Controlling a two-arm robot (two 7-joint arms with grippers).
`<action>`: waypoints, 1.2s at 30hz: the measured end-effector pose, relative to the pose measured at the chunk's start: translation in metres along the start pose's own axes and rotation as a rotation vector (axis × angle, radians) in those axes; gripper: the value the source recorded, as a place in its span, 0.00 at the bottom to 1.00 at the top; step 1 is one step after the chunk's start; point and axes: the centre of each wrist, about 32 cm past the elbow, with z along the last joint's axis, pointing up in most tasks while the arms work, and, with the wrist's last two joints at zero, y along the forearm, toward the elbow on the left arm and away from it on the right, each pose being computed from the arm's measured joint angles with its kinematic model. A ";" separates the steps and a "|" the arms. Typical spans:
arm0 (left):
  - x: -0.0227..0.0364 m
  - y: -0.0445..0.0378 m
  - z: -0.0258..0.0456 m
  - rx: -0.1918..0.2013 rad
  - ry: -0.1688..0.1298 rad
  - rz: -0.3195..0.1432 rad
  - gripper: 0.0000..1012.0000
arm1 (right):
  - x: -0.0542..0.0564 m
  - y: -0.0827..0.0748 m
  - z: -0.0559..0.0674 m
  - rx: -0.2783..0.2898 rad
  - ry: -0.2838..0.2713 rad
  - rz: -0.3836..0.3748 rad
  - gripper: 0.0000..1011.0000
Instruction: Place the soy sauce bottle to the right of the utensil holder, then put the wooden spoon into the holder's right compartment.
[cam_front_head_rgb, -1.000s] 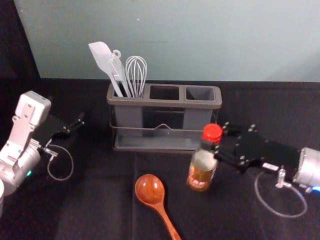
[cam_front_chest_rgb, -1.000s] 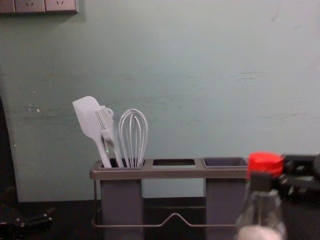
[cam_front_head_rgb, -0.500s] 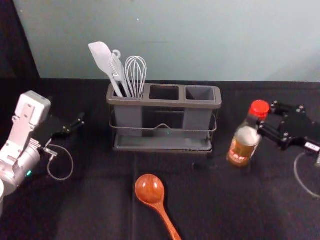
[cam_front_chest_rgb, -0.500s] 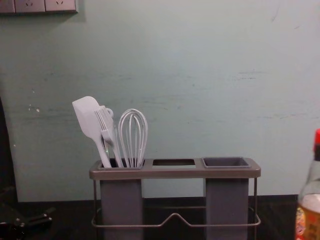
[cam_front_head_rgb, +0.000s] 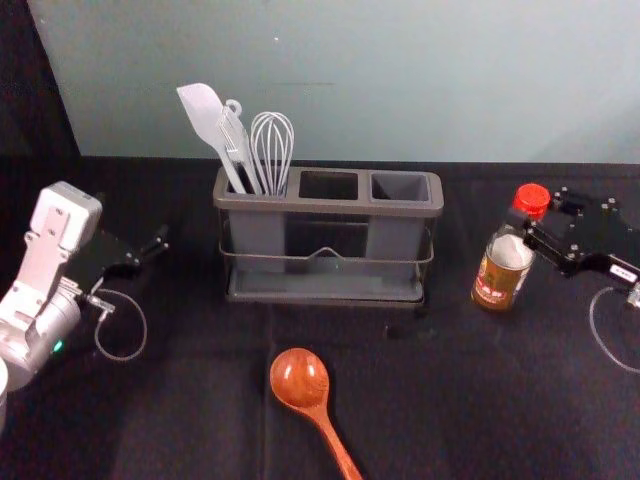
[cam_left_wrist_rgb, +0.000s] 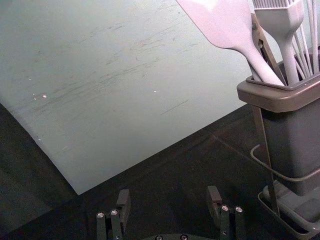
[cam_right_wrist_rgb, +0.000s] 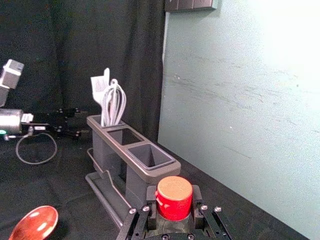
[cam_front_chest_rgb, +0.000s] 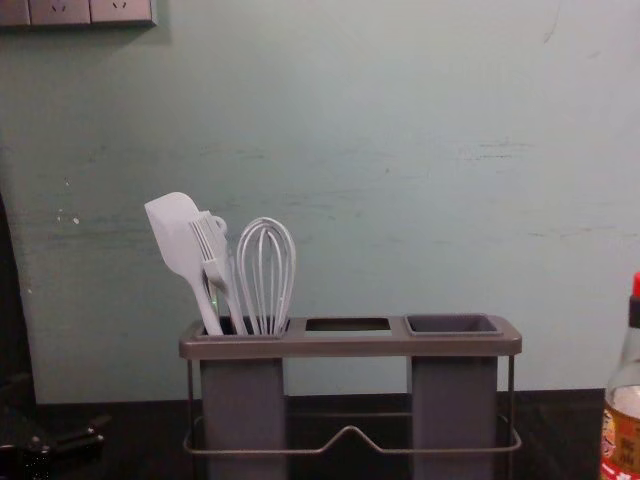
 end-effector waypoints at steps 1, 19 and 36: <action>0.0000 0.0000 0.0000 0.000 0.000 0.000 0.99 | 0.000 0.002 -0.001 -0.001 0.001 -0.002 0.39; 0.0000 0.0000 0.0000 0.000 0.000 0.000 0.99 | 0.009 0.036 -0.014 0.005 -0.006 0.010 0.39; 0.0000 0.0000 0.0000 0.000 0.000 0.000 0.99 | 0.014 0.054 -0.027 -0.009 0.002 0.010 0.39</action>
